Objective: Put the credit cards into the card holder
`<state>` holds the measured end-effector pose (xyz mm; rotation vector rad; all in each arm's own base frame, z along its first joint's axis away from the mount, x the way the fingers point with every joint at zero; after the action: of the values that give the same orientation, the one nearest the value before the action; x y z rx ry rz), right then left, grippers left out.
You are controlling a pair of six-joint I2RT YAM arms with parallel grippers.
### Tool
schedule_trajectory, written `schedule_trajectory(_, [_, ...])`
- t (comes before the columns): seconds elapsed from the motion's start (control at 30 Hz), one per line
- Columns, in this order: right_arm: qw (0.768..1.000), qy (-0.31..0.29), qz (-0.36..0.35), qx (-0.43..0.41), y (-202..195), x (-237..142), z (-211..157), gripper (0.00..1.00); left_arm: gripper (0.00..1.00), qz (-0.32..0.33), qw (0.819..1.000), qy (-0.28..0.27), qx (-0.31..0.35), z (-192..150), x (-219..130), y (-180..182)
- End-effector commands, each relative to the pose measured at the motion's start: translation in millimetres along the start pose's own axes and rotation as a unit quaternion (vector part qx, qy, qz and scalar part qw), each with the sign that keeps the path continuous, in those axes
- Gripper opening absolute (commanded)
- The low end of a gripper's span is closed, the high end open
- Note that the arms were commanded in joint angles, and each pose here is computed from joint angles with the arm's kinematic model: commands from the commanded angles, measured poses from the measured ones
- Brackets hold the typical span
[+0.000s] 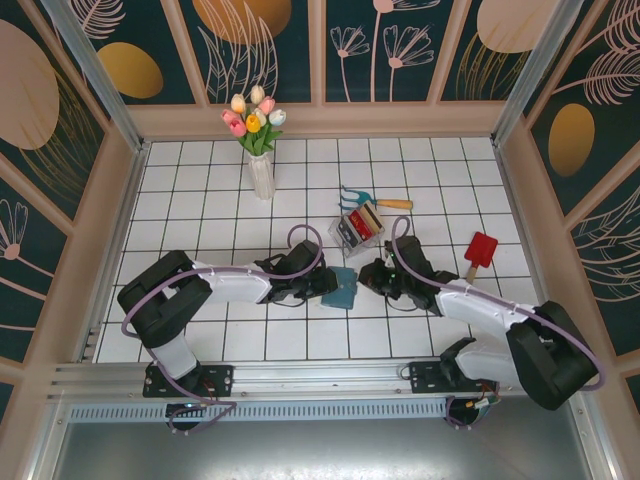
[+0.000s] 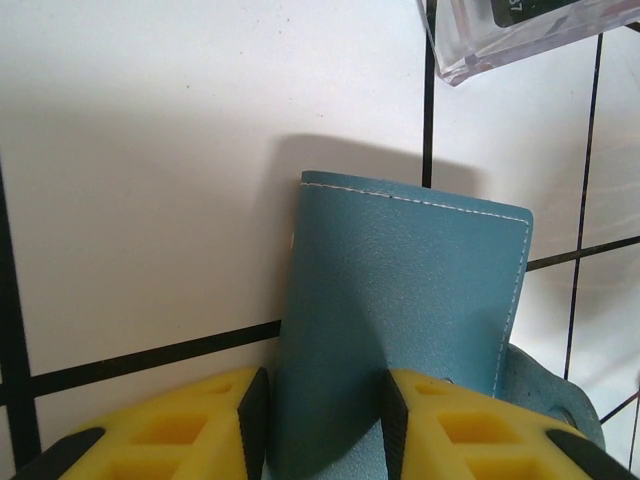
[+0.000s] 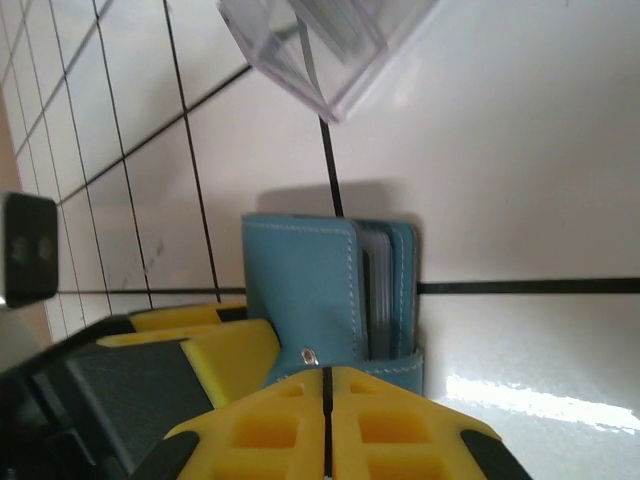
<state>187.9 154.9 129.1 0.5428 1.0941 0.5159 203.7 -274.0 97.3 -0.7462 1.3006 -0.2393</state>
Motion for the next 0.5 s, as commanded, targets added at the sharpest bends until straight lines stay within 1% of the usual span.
schedule_trajectory(0.0, [0.999, 0.013, 0.04, -0.013, 7.8, 5.2, 0.9, 0.08, 0.38, 0.045, 0.998, 0.044, 0.015, -16.1, 5.1, 18.8])
schedule_trajectory(0.3, [0.998, 0.033, 0.041, -0.017, 13.4, 23.0, 1.2, 0.07, 0.39, 0.062, 0.996, 0.053, 0.028, -17.3, 8.7, 21.3])
schedule_trajectory(0.47, [0.998, 0.039, 0.037, -0.015, 13.1, 28.4, -1.7, 0.07, 0.38, 0.06, 0.996, 0.055, 0.028, -18.0, 9.0, 21.5])
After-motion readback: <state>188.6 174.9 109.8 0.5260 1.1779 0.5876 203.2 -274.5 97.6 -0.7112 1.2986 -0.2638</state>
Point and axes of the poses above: each hand's point on the last joint's axis, 136 mm out from that joint toward the fingers, its own x axis out along the fingers, its own y axis along the line the jaws close on, z = x × y, the point moved 10 cm from there along -x, back along the fingers, and after that the axes turned 14 degrees about -x, right-handed, at the moved point
